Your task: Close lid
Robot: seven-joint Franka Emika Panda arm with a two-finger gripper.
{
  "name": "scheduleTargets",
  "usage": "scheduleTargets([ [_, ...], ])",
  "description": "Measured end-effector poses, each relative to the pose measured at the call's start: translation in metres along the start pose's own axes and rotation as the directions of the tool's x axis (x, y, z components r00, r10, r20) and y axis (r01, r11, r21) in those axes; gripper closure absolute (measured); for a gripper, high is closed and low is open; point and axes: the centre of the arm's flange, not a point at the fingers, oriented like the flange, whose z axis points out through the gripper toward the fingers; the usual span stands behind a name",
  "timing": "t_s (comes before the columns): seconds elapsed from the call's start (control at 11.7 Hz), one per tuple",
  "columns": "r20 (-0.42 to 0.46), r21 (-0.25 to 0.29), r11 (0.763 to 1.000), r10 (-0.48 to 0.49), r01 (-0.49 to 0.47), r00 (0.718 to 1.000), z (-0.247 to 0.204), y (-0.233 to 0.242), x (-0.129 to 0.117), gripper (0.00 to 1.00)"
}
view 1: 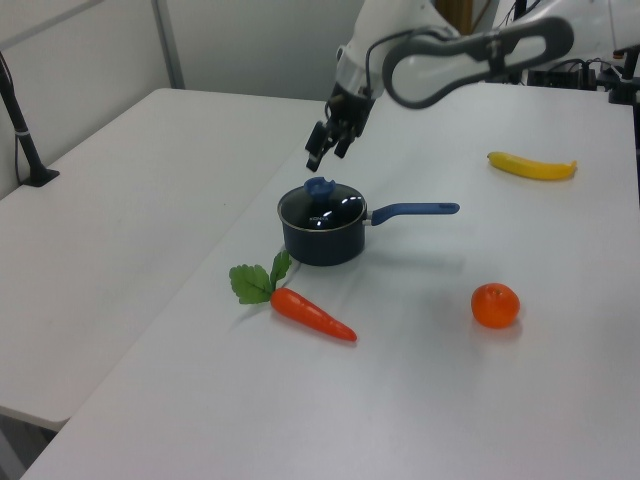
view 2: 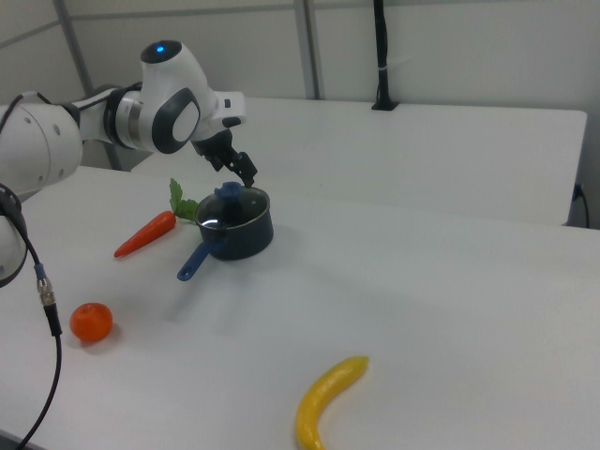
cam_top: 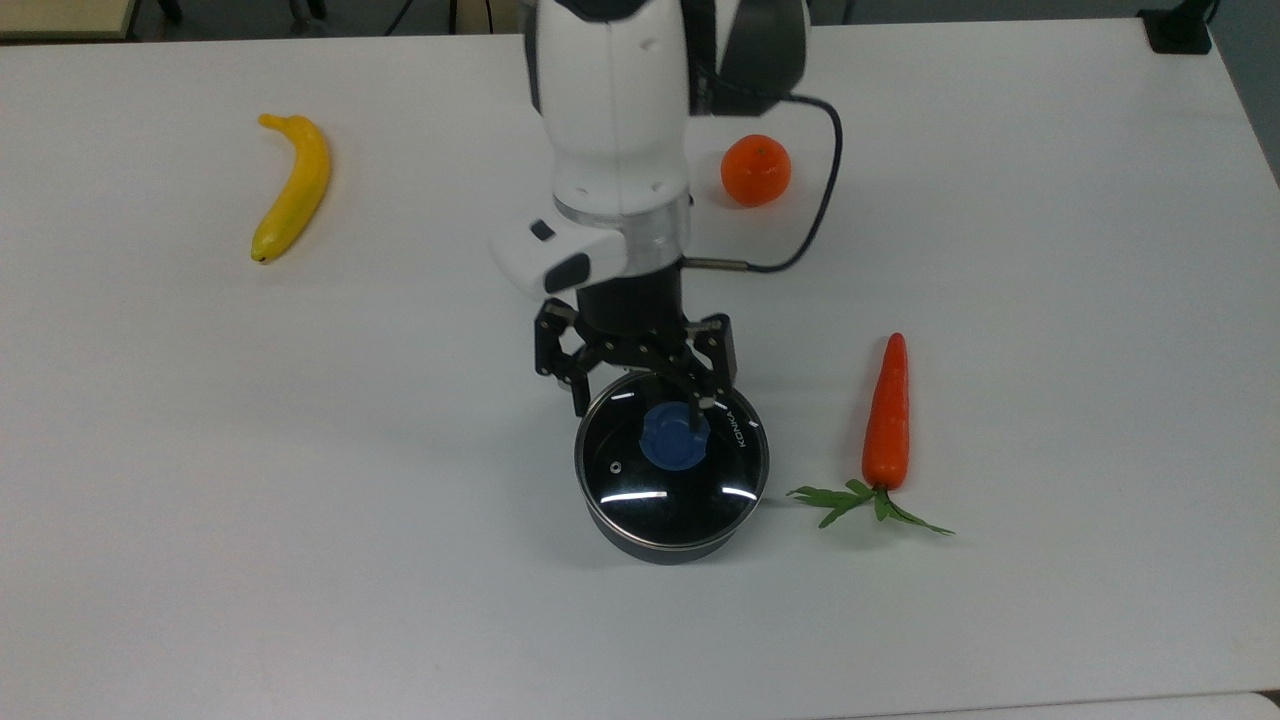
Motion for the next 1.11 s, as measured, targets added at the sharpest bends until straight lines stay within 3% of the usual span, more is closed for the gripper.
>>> scheduleTargets([
  [0.09,0.035,0.014,1.0,0.024,-0.025,0.999,-0.018,0.015,-0.003,0.0],
  [0.34,0.164,-0.022,0.999,0.042,-0.039,0.986,-0.084,0.059,-0.028,0.0],
  [0.6,0.274,-0.049,0.999,0.002,0.012,0.962,-0.154,0.118,-0.059,0.0],
  [0.85,0.346,-0.059,0.997,-0.025,0.049,0.938,-0.171,0.131,-0.093,0.0],
  [1.11,0.368,-0.077,0.995,-0.024,0.056,0.93,-0.178,0.135,-0.098,0.0],
])
